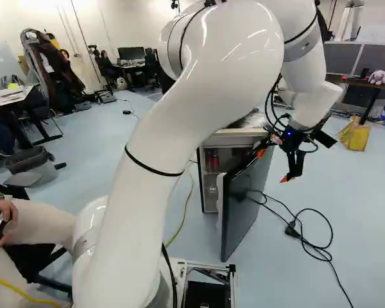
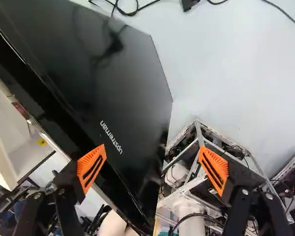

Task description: Grab a drink from the fridge

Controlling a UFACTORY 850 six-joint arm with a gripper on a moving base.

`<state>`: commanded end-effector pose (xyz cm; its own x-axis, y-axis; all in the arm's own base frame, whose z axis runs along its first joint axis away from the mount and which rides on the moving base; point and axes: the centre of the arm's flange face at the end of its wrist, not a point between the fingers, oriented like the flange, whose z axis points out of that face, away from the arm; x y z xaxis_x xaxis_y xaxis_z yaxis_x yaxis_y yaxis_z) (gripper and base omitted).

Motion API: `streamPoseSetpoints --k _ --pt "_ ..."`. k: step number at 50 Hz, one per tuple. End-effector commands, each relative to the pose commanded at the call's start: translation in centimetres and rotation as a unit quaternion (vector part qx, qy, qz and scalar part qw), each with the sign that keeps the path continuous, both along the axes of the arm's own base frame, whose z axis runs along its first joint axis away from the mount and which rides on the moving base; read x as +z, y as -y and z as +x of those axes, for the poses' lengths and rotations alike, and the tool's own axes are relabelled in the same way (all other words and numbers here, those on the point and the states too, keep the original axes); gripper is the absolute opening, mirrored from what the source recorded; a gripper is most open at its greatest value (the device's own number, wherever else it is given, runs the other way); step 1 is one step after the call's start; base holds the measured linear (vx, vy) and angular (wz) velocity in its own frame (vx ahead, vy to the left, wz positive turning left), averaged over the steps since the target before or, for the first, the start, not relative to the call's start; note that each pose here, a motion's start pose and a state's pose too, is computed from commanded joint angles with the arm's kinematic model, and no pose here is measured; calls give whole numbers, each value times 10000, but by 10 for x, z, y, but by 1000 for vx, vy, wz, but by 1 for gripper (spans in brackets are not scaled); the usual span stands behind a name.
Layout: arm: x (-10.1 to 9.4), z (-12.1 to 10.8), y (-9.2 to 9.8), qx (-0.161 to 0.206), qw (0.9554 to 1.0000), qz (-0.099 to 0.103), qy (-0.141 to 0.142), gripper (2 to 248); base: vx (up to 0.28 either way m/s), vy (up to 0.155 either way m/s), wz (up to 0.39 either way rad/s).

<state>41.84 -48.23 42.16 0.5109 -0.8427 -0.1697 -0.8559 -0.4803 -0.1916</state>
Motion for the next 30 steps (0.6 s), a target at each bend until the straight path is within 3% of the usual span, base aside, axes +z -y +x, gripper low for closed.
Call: streamPoseSetpoints --k 30 --pt "-2 12 -40 279 9995 108 -93 247 0 0 0"
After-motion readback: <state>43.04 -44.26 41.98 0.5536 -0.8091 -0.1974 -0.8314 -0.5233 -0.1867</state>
